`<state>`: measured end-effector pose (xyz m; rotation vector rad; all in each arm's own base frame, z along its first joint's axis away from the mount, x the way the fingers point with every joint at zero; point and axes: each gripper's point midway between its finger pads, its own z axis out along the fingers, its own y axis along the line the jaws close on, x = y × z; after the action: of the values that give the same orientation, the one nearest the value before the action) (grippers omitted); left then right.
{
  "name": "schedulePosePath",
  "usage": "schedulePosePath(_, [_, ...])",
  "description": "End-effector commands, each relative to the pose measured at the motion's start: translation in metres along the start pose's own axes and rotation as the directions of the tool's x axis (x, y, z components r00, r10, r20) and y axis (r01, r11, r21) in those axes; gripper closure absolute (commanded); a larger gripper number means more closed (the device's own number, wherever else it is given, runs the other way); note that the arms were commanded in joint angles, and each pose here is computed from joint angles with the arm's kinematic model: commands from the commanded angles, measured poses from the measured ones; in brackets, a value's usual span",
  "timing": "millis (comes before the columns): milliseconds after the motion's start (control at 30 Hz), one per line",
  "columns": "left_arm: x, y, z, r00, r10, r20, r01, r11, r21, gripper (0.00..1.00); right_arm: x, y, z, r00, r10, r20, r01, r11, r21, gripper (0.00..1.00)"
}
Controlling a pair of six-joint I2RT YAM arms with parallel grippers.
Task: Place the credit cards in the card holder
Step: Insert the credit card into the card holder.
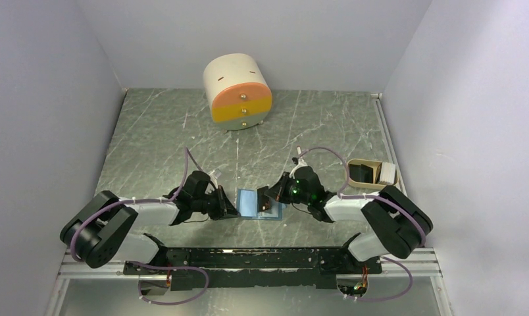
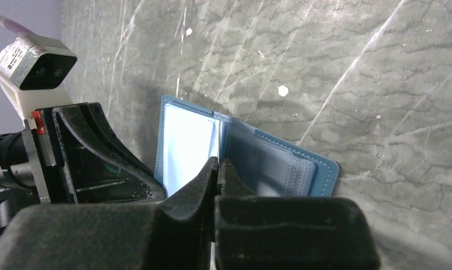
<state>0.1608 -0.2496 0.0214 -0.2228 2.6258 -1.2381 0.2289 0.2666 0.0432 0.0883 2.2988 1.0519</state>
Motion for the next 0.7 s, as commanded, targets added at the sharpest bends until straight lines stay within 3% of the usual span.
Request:
schedulePosePath(0, [-0.0008, -0.0015, -0.0012, 1.000, 0.013, -0.008, -0.013, 1.000, 0.001, 0.91, -0.0092, 0.0016, 0.0050, 0.998, 0.012, 0.064, -0.011, 1.000, -0.021, 1.00])
schedulePosePath(667, [0.0004, 0.0005, 0.0008, 1.000, 0.009, -0.015, -0.009, 1.000, 0.001, 0.91, -0.0013, 0.0061, 0.0057, 0.988, 0.137, 0.071, -0.128, 0.986, -0.110, 1.00])
